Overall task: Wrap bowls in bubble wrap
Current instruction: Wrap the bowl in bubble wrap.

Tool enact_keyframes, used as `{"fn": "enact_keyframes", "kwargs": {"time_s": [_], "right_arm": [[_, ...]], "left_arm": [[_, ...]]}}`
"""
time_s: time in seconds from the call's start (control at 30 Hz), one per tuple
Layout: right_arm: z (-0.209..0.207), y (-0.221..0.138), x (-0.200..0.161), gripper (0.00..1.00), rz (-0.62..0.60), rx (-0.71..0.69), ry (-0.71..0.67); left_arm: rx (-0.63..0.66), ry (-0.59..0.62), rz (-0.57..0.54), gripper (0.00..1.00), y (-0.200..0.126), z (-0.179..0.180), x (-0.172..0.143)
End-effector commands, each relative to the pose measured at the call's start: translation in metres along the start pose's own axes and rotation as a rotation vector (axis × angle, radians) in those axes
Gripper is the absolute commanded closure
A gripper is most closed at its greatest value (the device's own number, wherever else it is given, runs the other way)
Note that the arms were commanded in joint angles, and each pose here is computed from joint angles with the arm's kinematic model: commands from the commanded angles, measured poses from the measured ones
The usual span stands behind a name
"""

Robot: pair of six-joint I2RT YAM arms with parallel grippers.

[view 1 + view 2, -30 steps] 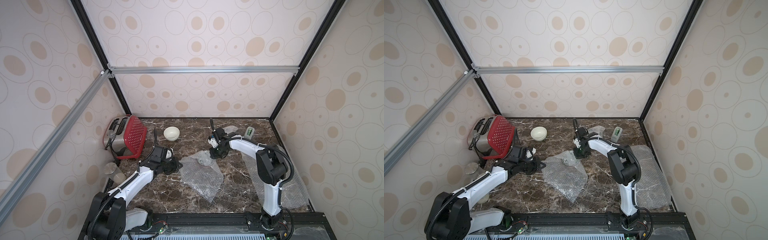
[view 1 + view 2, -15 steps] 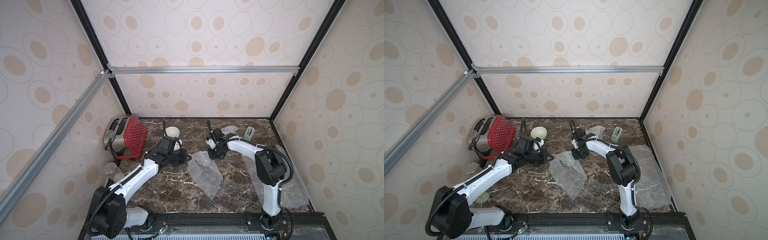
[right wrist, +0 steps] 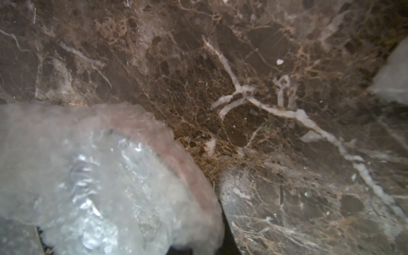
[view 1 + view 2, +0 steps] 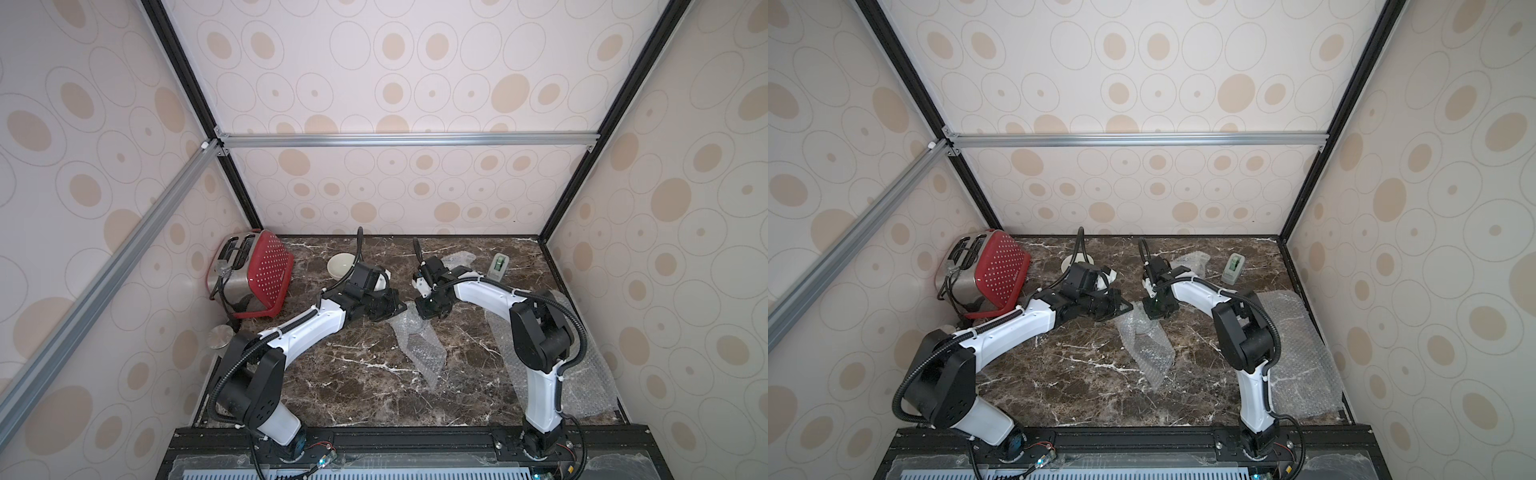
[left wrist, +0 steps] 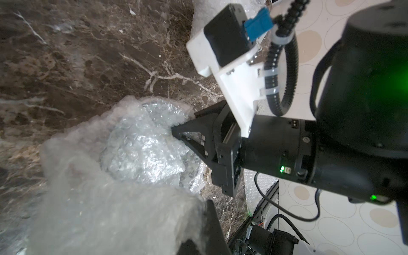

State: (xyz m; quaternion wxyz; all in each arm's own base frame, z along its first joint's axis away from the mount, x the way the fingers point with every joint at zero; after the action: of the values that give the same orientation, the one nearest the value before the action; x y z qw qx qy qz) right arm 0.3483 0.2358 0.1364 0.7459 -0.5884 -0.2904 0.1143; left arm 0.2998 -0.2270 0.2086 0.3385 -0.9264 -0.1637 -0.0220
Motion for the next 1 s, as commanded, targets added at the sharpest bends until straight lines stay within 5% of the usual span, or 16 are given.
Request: {"fn": "enact_keyframes", "kwargs": {"time_s": [0.0,0.3,0.97], "right_arm": [[0.001,0.000,-0.007,0.93,0.016,-0.015,-0.015],[0.003,-0.002,-0.005,0.93,0.002,0.006,-0.018],[0.001,-0.009,-0.002,0.89,-0.034,0.068,0.003]], "left_arm": [[-0.060,0.026,-0.025,0.94,0.010,-0.020,0.013],[0.013,0.011,0.068,0.94,0.067,-0.007,0.008],[0.141,-0.063,0.177,0.89,0.140,0.069,-0.007]]}}
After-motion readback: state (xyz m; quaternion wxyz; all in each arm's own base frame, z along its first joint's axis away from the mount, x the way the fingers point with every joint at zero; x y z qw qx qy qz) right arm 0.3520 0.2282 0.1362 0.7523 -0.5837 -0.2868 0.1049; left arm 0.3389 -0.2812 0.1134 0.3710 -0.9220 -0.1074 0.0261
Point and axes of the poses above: each gripper's point midway between its finger pads, its own y axis out along the fingers, its own z axis along the line the jaws close on, x = y × z, the point moved 9 cm from there along -y, back along the fingers, and after that the axes turned 10 degrees about -y, right-handed, at the moved point
